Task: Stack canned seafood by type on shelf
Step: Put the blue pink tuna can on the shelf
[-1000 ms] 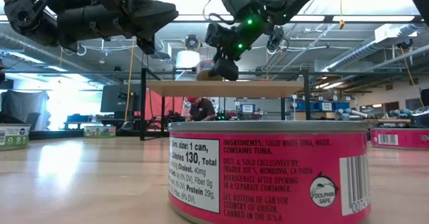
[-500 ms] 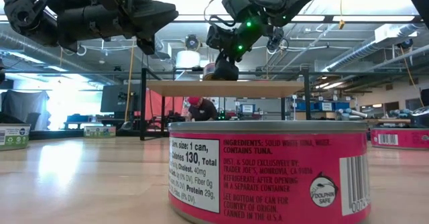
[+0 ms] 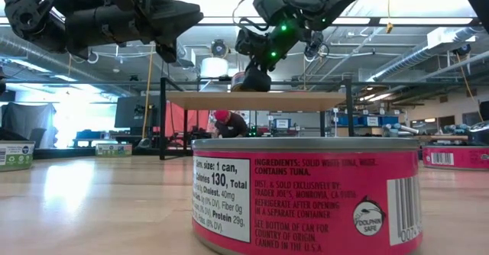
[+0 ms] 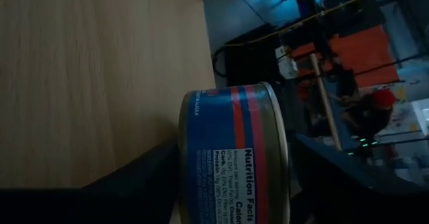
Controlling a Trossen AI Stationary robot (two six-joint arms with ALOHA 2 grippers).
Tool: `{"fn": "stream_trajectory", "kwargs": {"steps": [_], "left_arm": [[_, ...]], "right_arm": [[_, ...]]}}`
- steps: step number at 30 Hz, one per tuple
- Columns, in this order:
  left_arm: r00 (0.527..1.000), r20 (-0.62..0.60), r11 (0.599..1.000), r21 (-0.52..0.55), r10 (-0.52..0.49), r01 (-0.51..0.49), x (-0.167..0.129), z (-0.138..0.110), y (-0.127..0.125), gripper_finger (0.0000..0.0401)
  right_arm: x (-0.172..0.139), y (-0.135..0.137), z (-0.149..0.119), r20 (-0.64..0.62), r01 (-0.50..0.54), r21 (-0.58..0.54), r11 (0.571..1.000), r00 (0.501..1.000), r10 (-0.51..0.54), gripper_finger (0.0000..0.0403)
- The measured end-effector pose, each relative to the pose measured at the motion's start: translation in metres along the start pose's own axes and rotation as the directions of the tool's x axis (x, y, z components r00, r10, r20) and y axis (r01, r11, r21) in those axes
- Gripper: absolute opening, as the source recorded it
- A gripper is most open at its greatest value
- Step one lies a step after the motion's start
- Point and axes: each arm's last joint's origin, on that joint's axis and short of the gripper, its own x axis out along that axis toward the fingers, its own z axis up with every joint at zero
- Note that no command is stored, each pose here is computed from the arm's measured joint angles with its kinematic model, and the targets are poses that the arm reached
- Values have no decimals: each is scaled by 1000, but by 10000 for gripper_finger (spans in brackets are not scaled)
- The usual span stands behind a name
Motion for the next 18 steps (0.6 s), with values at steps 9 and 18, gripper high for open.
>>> {"fn": "stream_trajectory", "kwargs": {"steps": [9,18], "left_arm": [[1000,-5,1000,-1,-29,29,0,0,-1,78],[1000,-5,1000,-1,-29,29,0,0,-1,78]], "right_arm": [[-1,-22,7,20,-75,225,972,997,72,279],[-3,-18,3,1,-162,252,954,986,167,274]]}}
